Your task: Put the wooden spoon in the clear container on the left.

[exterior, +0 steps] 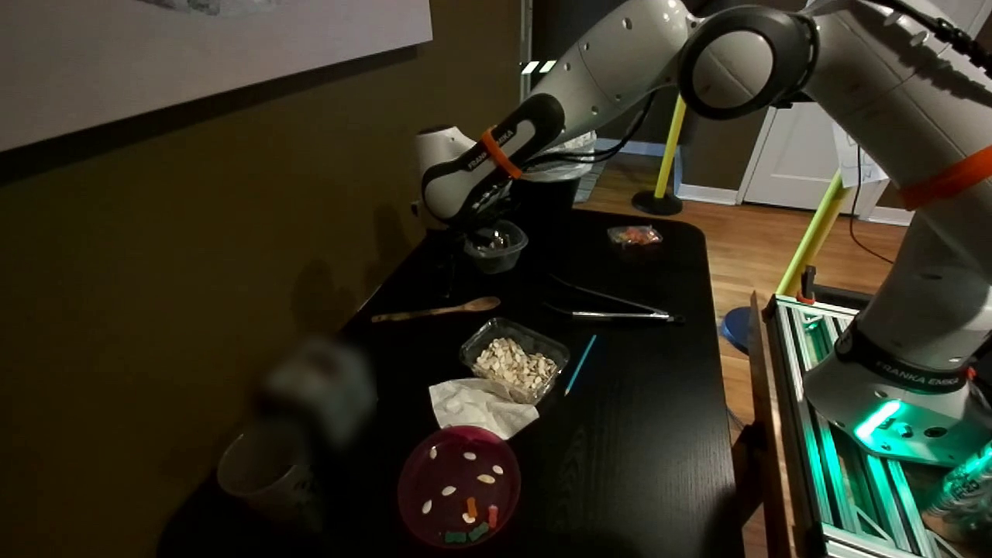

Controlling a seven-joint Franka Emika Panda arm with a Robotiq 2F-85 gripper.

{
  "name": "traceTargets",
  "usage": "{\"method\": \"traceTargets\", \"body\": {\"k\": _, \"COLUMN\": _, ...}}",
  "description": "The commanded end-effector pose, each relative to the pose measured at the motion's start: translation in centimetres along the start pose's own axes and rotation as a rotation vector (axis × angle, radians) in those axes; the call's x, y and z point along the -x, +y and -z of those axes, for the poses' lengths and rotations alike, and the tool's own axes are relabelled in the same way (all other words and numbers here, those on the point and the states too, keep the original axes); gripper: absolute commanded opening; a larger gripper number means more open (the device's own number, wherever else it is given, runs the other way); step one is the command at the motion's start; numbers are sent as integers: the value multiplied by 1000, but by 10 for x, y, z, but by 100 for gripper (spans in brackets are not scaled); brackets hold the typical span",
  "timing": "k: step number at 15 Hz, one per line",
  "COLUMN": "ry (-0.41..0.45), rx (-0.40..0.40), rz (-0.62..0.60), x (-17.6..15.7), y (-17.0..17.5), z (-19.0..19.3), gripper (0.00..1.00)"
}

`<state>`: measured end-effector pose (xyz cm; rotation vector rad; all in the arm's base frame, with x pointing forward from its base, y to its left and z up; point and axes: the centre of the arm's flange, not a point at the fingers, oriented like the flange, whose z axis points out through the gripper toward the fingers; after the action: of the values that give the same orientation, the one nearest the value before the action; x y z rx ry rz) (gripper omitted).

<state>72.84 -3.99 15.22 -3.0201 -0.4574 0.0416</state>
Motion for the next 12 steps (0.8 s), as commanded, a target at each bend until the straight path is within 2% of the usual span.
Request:
{"method": "traceTargets", "body": {"k": 1, "ry": -31, "rx": -15, "rz": 40, "x": -1, "y": 4, "z": -10, "gripper": 100}}
{"method": "traceTargets", "body": {"k": 4, "ry": -36, "rx": -18, "rz": 47, "x": -3, "y": 7, "z": -17, "gripper": 100}}
{"method": "traceTargets", "body": {"k": 5, "ry": 18, "rx": 2, "rz": 36, "x": -2, "y": 0, "z": -13, "gripper": 100}}
{"method": "traceTargets", "body": {"k": 7, "ry": 109, "rx": 87, "rz": 37, "x": -2, "y": -2, "z": -16, "gripper": 100}}
{"method": "traceTargets", "body": {"k": 8, "ry": 124, "rx": 109, "rz": 51, "x": -3, "y": -3, "z": -20, "gripper": 100}}
{"method": "traceTargets", "body": {"k": 12, "ry": 89, "rx": 236, "rz": 136, "x": 5, "y": -2, "z": -47, "gripper": 100}}
